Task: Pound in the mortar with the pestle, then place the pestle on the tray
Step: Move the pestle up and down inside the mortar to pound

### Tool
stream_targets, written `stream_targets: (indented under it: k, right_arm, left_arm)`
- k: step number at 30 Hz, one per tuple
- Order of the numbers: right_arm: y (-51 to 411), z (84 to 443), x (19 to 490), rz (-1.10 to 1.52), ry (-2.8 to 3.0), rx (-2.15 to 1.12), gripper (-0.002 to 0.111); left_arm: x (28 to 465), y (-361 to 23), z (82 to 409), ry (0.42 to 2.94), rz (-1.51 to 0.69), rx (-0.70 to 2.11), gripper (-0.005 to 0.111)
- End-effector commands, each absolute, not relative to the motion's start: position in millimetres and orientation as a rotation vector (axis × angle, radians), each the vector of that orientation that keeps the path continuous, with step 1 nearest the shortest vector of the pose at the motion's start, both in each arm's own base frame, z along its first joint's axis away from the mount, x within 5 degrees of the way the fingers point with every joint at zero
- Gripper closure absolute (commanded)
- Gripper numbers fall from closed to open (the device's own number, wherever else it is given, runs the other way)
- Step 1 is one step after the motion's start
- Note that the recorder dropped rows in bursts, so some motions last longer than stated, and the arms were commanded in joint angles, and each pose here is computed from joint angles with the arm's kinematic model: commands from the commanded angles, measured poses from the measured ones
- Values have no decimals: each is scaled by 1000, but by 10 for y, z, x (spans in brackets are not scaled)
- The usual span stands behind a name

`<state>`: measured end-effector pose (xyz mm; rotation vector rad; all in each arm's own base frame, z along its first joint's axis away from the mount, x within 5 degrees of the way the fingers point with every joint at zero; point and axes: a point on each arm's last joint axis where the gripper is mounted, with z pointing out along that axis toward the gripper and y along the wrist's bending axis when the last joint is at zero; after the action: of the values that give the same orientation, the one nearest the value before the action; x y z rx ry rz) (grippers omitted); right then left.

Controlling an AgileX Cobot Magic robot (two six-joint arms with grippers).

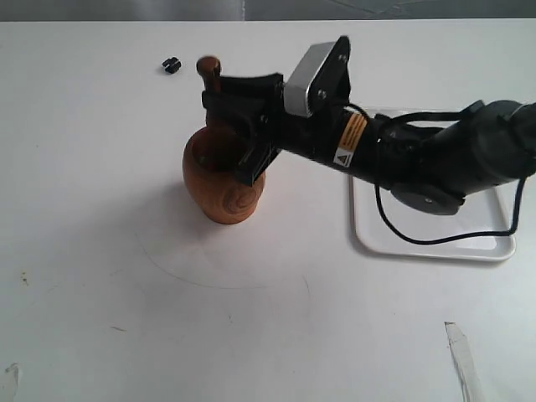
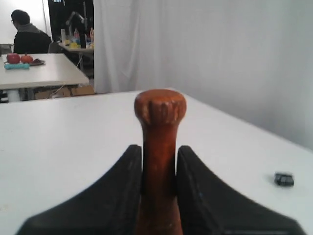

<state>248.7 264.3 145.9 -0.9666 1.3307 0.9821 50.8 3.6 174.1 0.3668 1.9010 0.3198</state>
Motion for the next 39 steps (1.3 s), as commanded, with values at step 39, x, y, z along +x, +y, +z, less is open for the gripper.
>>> stream_targets:
  k: [39]
  right_arm:
    - [2792,2269,2250,890,1124,-1010,108]
  left_arm:
    - [509,29,1742,1897,302,361,107]
